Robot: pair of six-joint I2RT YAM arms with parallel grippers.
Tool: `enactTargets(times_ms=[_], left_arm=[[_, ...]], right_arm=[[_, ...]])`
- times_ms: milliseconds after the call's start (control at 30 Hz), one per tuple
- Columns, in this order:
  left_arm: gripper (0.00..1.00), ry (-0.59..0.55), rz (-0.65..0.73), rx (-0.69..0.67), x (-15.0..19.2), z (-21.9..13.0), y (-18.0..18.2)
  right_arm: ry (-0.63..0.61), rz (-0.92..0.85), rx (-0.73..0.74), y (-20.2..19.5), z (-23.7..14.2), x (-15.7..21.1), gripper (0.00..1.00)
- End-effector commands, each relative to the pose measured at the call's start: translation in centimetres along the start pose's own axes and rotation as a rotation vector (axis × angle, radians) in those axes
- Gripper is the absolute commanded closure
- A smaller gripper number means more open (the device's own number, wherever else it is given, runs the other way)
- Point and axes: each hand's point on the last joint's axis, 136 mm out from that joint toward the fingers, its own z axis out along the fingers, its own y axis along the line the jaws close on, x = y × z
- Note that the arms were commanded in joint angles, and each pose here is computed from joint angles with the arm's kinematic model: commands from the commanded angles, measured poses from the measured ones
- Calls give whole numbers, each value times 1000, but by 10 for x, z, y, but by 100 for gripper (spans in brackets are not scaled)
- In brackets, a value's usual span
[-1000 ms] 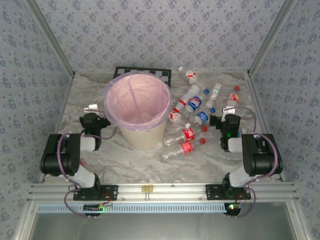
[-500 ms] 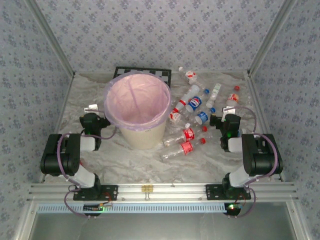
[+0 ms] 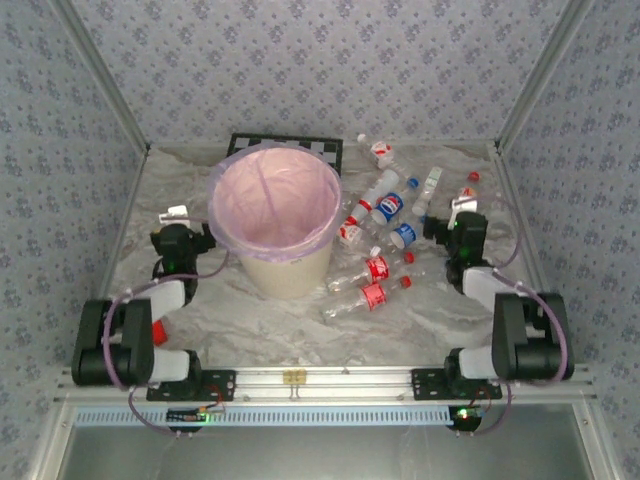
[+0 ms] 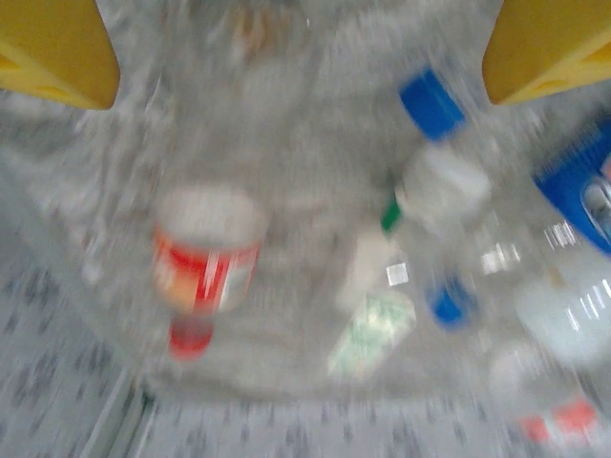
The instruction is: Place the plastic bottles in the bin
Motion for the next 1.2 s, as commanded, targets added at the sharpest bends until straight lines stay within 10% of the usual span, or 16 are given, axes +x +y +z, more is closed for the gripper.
enactTargets(times_ms=[0,333,667,1167], left_arm=[[0,54,-53,-118,-10,-19,23],[0,138,-221,-216,-39,-106,62],[1,107,-237,-135,-95,-178,64],[10,-58,-264,412,-196,-250,-13]], right_arm=[[116,87,53,-12,-26,-13,0],[512,590,149,-34,-111,57,7],[551,880,31,-29,-75,87,9],[597,916,60,-35,-44,111,11]])
